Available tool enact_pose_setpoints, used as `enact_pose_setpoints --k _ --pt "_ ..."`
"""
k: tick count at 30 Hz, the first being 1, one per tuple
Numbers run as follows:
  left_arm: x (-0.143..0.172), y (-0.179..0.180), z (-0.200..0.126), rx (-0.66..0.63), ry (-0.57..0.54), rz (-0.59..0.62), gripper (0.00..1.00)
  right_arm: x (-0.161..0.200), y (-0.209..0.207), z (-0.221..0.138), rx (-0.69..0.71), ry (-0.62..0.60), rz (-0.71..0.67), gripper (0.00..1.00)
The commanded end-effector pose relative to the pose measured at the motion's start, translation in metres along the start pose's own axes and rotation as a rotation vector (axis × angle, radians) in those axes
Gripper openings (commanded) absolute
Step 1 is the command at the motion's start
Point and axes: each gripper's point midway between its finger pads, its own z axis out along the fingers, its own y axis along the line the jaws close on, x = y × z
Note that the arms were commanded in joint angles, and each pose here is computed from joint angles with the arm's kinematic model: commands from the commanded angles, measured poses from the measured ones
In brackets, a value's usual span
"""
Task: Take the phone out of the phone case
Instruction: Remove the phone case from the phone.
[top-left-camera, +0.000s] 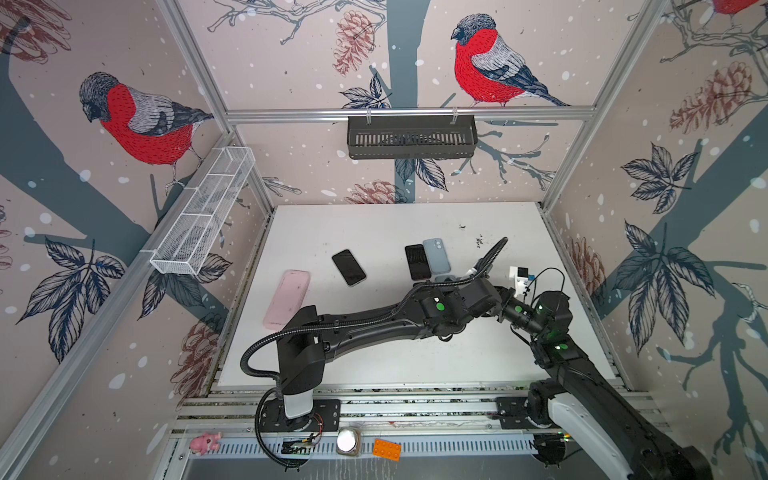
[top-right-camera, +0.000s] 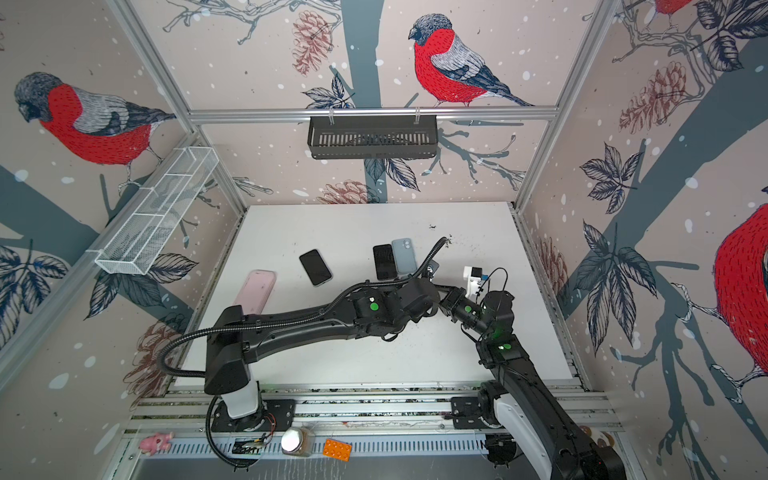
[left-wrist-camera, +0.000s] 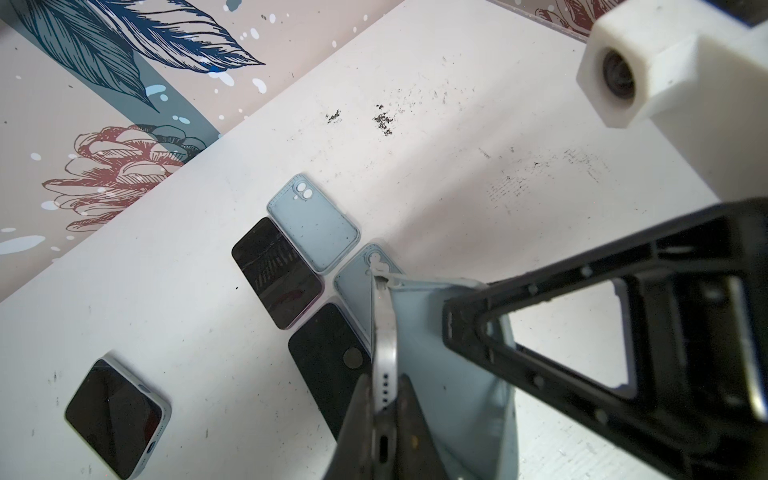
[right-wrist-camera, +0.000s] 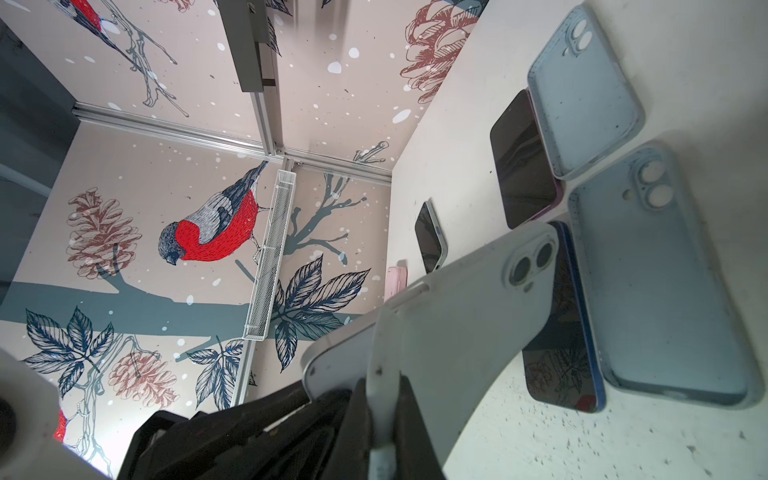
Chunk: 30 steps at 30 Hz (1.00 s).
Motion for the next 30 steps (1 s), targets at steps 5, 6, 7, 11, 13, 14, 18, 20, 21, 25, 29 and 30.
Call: enact_pose_setpoints --k 5,6,7,11,13,14,18,20,21,25,29,30 --pt "-0.007 -0.001 -0.020 0.073 -0.013 0.000 0.00 -0.010 0.017 -0.002 -0.024 -0.048 -0.085 0.00" --pt "-0.010 0.000 -0.023 0.083 -0.026 -0.002 0.00 -0.010 0.016 -0.003 -0.018 -0.050 -0.091 0.00" --pt "-0.014 0.000 -0.027 0.094 -0.039 -0.002 0.00 -0.010 0.015 -0.003 -0.014 -0.052 -0.093 0.00" --pt "-0.031 0.008 -0.046 0.116 -0.121 -0.018 0.00 -0.009 0.004 -0.003 0.025 -0.064 -0.093 0.00" --pt "-0.037 0.012 -0.057 0.135 -0.166 -0.013 0.00 -0.008 -0.003 -0.004 0.037 -0.068 -0.081 0.00" --pt "-0.040 0.014 -0.062 0.142 -0.187 -0.012 0.00 -0.008 -0.006 -0.004 0.040 -0.071 -0.076 0.00" --pt "-0.043 0.019 -0.081 0.181 -0.255 0.024 0.00 -0.009 -0.015 -0.003 0.054 -0.087 -0.049 0.00" --pt "-0.043 0.020 -0.090 0.201 -0.284 0.045 0.00 -0.010 -0.018 -0.003 0.058 -0.094 -0.039 0.00" --pt "-0.041 0.022 -0.093 0.198 -0.294 0.053 0.00 -0.010 -0.019 -0.003 0.060 -0.096 -0.034 0.00" --pt "-0.036 0.031 -0.103 0.190 -0.331 0.080 0.00 -0.013 -0.022 -0.003 0.069 -0.111 -0.019 0.00" --pt "-0.033 0.043 -0.111 0.161 -0.355 0.096 0.00 -0.017 -0.026 -0.004 0.084 -0.130 -0.011 0.00" --pt "-0.032 0.046 -0.113 0.154 -0.360 0.098 0.00 -0.017 -0.028 -0.004 0.087 -0.130 -0.007 0.00"
